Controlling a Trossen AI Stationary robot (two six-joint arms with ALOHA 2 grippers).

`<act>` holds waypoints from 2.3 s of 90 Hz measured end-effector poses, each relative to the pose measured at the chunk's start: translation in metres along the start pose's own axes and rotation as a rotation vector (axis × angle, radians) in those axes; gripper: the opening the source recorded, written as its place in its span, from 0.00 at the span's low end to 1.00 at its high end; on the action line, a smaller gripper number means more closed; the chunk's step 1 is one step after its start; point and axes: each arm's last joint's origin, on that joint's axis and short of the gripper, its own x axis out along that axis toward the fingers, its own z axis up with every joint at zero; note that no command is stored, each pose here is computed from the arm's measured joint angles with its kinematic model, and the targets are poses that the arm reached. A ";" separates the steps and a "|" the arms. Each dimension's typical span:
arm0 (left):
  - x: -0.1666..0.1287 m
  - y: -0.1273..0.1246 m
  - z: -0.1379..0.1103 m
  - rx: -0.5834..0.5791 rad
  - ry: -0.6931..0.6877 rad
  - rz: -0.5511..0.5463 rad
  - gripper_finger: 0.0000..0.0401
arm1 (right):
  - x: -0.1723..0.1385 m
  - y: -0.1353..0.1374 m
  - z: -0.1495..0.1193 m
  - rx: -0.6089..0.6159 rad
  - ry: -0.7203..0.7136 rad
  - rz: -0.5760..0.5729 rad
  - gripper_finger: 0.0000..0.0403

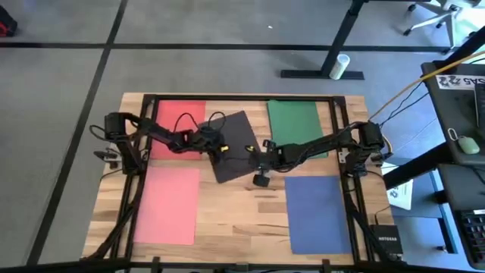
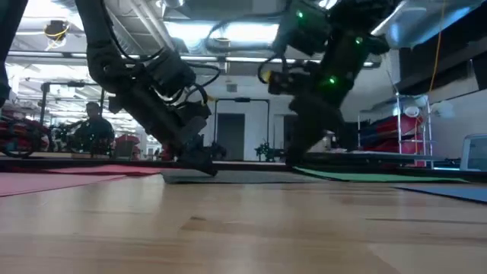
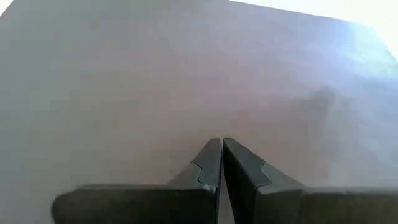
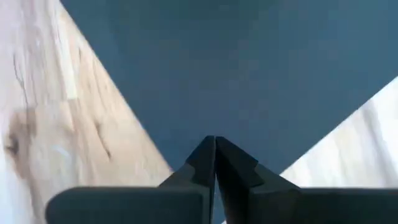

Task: Organize paper
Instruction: Put the black paper on the bottom center of the table

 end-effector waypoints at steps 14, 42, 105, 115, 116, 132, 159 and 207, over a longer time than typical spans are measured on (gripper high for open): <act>0.000 -0.002 0.000 0.007 -0.001 -0.007 0.00 | 0.005 -0.012 0.003 0.017 -0.012 -0.059 0.00; 0.000 -0.001 -0.001 0.008 0.006 -0.001 0.00 | 0.031 -0.018 -0.005 0.029 0.079 0.033 0.00; -0.018 -0.009 0.019 0.036 -0.090 -0.021 0.00 | 0.022 -0.001 0.008 0.029 0.019 0.105 0.00; -0.029 -0.021 0.020 0.062 -0.049 -0.090 0.00 | 0.020 -0.001 0.011 0.011 0.009 0.106 0.00; -0.029 -0.022 0.019 0.065 -0.036 -0.093 0.00 | 0.020 -0.001 0.011 0.011 0.008 0.105 0.00; -0.036 -0.031 -0.001 0.096 0.151 -0.050 0.00 | 0.020 -0.001 0.010 0.008 0.013 0.098 0.00; -0.033 -0.016 -0.005 0.073 0.197 0.071 0.00 | 0.020 -0.001 0.010 0.032 0.022 0.121 0.00; -0.031 0.011 0.001 0.117 0.188 0.132 0.00 | 0.026 0.002 0.009 0.033 0.025 0.149 0.00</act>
